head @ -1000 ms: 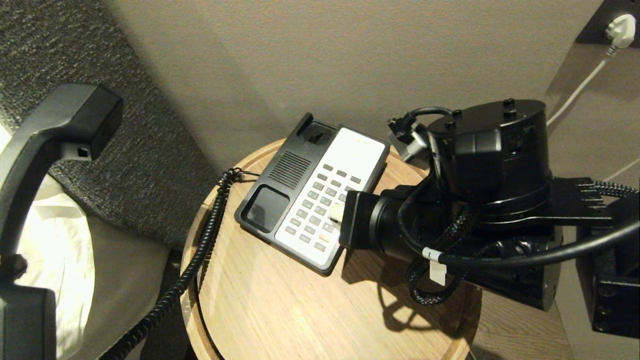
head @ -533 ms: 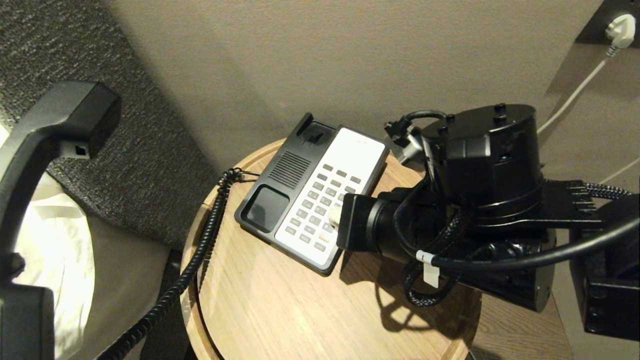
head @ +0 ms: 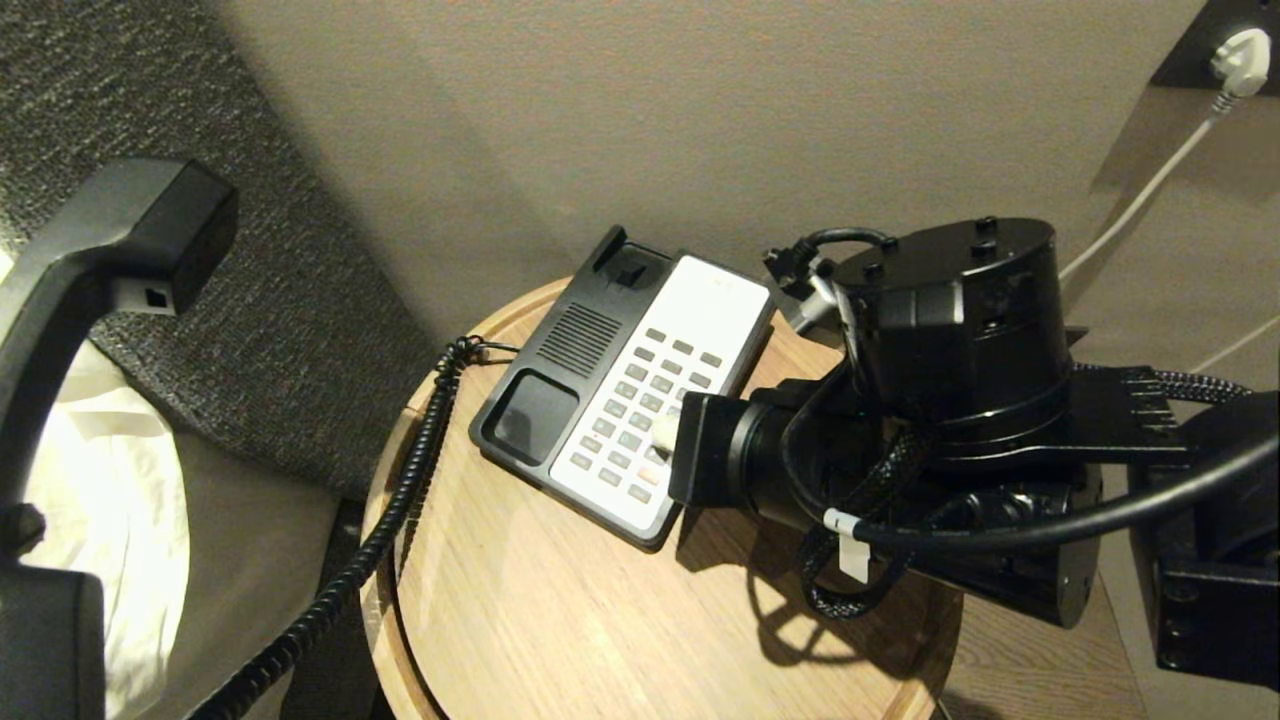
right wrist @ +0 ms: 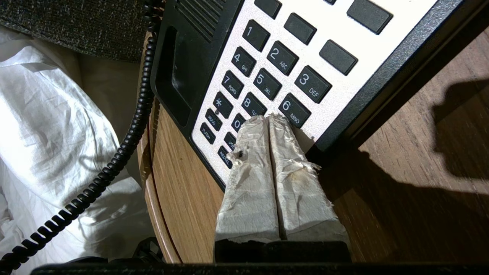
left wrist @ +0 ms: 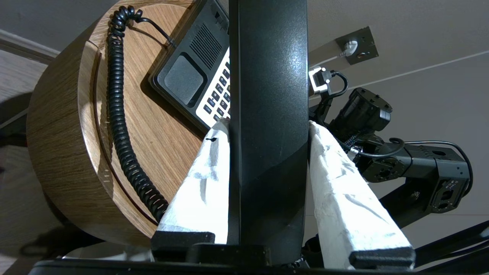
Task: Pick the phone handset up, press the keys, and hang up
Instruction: Dial the number
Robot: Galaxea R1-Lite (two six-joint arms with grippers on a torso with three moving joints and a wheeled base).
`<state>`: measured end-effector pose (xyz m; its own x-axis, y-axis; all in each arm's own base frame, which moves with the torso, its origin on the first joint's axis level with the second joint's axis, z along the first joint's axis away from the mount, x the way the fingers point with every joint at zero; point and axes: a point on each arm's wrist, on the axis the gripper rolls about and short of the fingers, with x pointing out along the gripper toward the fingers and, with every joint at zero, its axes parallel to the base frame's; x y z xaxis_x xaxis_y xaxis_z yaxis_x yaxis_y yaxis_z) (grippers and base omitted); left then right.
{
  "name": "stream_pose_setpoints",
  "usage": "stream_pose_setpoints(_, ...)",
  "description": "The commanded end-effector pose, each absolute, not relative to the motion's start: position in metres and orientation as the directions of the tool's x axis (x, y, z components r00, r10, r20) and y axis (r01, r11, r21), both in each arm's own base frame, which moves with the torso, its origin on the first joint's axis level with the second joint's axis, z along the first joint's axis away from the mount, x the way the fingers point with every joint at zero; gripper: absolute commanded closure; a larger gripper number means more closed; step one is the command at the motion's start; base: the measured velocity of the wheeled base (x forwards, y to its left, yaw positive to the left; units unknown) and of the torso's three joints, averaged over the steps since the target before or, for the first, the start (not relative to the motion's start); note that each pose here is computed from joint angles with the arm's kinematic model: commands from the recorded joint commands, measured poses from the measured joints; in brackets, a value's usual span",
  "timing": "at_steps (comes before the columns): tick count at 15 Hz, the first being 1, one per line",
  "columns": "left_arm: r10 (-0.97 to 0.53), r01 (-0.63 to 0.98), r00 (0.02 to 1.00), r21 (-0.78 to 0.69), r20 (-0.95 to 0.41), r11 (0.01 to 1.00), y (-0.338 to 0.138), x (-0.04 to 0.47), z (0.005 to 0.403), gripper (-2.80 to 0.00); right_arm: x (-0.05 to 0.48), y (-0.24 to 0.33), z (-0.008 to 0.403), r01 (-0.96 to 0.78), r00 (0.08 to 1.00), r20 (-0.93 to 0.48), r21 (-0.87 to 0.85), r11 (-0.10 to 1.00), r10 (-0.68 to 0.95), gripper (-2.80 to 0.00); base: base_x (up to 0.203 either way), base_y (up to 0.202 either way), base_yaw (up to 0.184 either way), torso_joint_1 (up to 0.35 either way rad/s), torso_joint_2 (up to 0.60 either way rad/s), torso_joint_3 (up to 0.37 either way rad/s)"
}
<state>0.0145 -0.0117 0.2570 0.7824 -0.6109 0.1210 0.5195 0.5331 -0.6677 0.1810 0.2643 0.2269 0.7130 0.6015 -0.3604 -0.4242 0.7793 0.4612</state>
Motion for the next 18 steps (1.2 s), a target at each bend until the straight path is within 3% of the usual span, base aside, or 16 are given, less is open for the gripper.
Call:
stream_pose_setpoints(1, -0.611, 0.518, 0.782, -0.671, 0.121, 0.53, -0.012, 0.015, 0.257, 0.0, 0.181, 0.266, 0.228, -0.425, 0.714, -0.354, 0.465, 0.776, 0.604, 0.0, 0.0, 0.0, 0.0, 0.0, 0.0, 0.0)
stream_pose_setpoints(18, -0.611, 0.518, 0.782, -0.67, 0.12, 0.531, -0.011, 0.014, 0.256, 0.0, 0.156, 0.271, 0.226, -0.472, 0.662, -0.371, 0.469, 0.747, 0.652, 0.0, 0.0, 0.0, 0.0, 0.0, 0.0, 0.0)
